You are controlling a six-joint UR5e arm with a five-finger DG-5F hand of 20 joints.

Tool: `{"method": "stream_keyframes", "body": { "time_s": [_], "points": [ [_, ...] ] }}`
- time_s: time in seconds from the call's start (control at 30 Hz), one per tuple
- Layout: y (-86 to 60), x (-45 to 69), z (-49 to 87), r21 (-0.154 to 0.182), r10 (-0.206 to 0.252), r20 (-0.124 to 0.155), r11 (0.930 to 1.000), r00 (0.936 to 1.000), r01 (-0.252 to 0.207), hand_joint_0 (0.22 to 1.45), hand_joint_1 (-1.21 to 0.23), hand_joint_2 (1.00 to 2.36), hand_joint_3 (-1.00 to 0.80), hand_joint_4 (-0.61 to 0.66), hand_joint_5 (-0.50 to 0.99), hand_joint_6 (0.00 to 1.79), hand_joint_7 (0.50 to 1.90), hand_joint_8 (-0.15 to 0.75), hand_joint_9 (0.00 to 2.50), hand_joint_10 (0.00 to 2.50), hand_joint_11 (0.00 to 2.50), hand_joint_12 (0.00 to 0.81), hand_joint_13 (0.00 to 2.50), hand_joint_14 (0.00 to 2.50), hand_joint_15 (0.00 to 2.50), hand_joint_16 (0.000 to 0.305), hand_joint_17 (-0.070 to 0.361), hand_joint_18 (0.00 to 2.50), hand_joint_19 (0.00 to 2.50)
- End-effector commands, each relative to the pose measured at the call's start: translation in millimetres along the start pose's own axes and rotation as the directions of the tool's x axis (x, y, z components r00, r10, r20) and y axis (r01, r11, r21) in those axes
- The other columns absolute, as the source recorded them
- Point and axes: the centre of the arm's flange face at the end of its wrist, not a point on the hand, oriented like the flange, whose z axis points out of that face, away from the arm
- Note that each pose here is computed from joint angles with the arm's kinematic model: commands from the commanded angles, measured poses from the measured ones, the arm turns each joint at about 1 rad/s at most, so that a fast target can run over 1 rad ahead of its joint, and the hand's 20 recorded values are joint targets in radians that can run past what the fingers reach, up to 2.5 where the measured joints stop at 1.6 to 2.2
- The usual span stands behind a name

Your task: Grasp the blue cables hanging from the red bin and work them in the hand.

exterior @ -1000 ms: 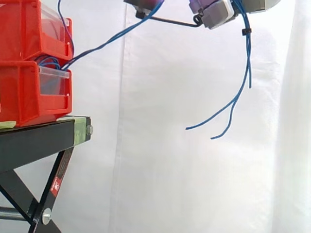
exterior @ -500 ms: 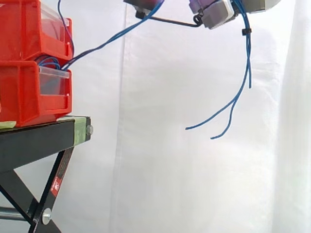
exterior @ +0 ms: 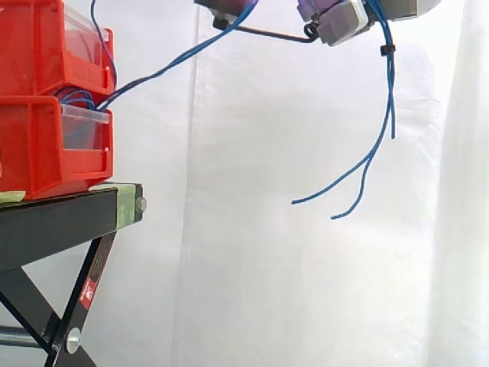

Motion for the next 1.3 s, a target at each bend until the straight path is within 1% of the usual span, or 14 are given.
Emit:
{"method": "stream_keyframes", "body": {
  "time_s": [0.0, 0.43, 1.27],
  "points": [
    [0.4, 0.0, 0.1, -0.001, 0.000, 0.000, 1.0000, 1.0000, 0.000, 0.94, -0.65, 1.37, 0.28, 0.29, 0.48, 0.24, 1.34, 0.430, 1.60, 2.50, 2.50, 0.727, 1.91, 2.50, 1.98, 0.224, 0.168, 2.20, 0.72],
    [0.4, -0.2, 0.1, 0.000, 0.000, 0.001, 1.0000, 1.0000, 0.000, 0.93, -0.65, 1.38, 0.27, 0.29, 0.48, 0.24, 1.33, 0.430, 1.60, 2.50, 2.50, 0.727, 1.91, 2.50, 1.98, 0.224, 0.168, 2.20, 0.72],
    [-0.4, -0.1, -0.1, 0.001, 0.000, 0.001, 1.0000, 1.0000, 0.000, 0.94, -0.65, 1.35, 0.28, 0.29, 0.48, 0.24, 1.33, 0.430, 1.60, 2.50, 2.50, 0.727, 1.91, 2.50, 1.98, 0.224, 0.168, 2.20, 0.72]
  ]
}}
